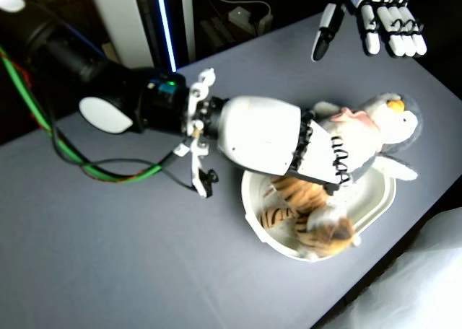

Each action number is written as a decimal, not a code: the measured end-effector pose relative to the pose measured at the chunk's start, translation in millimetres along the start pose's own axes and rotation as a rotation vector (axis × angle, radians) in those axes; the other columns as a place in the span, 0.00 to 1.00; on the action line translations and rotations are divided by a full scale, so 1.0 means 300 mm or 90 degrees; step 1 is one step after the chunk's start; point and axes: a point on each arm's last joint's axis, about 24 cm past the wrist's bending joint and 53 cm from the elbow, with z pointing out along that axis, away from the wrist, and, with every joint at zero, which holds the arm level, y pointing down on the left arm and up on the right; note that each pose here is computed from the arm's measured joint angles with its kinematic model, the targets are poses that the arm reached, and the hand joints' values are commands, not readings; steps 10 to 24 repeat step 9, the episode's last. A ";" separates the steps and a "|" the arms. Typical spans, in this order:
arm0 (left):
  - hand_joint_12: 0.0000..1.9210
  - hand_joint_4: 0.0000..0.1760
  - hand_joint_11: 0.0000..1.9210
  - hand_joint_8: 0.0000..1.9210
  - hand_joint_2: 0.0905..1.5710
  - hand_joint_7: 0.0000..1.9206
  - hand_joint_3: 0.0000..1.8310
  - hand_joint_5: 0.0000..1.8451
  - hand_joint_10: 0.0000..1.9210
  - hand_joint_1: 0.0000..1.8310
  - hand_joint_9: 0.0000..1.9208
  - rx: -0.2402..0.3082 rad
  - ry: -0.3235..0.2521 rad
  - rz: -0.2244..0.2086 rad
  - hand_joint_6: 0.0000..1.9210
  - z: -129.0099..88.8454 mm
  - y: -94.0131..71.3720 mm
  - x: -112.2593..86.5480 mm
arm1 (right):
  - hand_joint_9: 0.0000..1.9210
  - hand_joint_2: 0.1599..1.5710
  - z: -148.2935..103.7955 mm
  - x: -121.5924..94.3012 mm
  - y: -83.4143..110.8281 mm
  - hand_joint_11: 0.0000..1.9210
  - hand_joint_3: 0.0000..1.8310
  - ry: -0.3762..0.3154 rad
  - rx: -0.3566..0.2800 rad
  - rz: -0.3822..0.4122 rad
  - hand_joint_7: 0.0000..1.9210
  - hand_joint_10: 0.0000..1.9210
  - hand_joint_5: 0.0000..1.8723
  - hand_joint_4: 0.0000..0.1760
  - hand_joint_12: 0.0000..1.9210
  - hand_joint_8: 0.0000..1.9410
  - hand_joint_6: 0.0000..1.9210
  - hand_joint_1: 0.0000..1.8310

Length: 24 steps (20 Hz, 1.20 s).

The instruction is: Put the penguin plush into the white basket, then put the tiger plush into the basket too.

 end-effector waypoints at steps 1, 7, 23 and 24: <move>0.00 1.00 0.00 0.00 0.43 0.00 0.00 0.00 0.00 0.46 0.00 -0.004 0.003 -0.004 0.00 -0.008 0.003 0.004 | 0.00 0.47 -0.028 -0.032 -0.020 0.00 0.00 -0.019 0.009 0.009 0.00 0.00 0.00 0.76 0.06 0.00 0.00 0.42; 0.00 0.97 0.00 0.00 0.44 0.00 0.00 0.00 0.00 0.49 0.00 0.027 -0.050 -0.076 0.00 -0.077 -0.020 -0.073 | 0.01 0.47 -0.337 -0.204 -0.088 0.00 0.00 -0.169 0.022 0.116 0.02 0.00 0.01 0.75 0.00 0.01 0.00 0.46; 0.00 0.98 0.00 0.00 0.46 0.00 0.01 0.00 0.00 0.46 0.00 0.032 -0.051 -0.108 0.00 -0.105 -0.012 -0.071 | 0.05 0.47 -0.410 -0.222 -0.089 0.00 0.00 -0.200 0.019 0.131 0.06 0.01 0.02 0.95 0.00 0.01 0.00 0.45; 0.00 0.98 0.00 0.00 0.46 0.00 0.01 0.00 0.00 0.46 0.00 0.032 -0.051 -0.108 0.00 -0.105 -0.012 -0.071 | 0.05 0.47 -0.410 -0.222 -0.089 0.00 0.00 -0.200 0.019 0.131 0.06 0.01 0.02 0.95 0.00 0.01 0.00 0.45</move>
